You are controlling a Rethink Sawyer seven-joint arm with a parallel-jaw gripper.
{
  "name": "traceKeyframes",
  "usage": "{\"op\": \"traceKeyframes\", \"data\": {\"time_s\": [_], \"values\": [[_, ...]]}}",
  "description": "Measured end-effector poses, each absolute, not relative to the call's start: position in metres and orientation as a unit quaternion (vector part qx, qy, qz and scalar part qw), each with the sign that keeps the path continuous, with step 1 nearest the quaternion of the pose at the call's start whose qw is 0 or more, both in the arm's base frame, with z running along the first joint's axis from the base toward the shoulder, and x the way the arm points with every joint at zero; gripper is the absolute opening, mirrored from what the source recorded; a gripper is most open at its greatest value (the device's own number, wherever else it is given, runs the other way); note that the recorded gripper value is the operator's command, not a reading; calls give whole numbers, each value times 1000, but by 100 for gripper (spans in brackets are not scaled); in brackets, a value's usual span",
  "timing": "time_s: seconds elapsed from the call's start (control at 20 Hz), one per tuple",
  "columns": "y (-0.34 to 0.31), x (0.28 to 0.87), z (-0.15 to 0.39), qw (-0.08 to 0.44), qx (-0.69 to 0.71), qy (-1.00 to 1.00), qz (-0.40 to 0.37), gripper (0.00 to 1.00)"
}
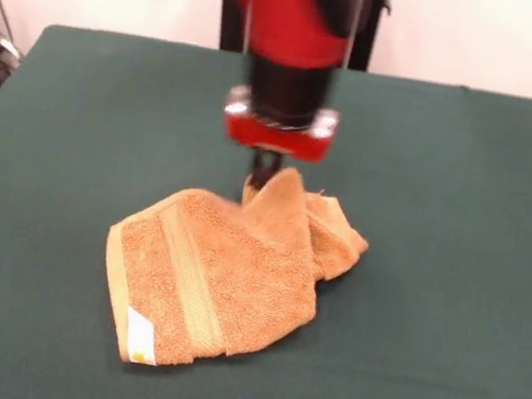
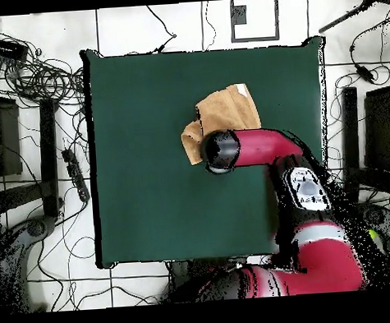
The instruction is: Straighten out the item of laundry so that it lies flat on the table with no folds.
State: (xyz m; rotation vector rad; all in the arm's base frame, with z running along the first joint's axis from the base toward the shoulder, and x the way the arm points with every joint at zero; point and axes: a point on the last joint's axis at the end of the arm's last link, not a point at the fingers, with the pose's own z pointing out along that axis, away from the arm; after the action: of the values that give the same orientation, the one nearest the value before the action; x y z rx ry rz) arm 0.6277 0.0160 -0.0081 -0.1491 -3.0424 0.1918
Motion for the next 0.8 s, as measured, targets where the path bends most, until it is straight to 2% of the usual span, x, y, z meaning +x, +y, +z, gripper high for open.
{"op": "traceKeyframes", "data": {"time_s": [0.2,0.25,0.45,0.7,0.8], "values": [[74,620,-1,39,-54,-987,147,0],[101,617,-4,34,-63,-980,185,0],[151,612,-25,19,-96,-961,259,0],[178,608,-75,5,-145,-936,322,0],[179,612,-74,-2,-157,-929,334,0]]}}
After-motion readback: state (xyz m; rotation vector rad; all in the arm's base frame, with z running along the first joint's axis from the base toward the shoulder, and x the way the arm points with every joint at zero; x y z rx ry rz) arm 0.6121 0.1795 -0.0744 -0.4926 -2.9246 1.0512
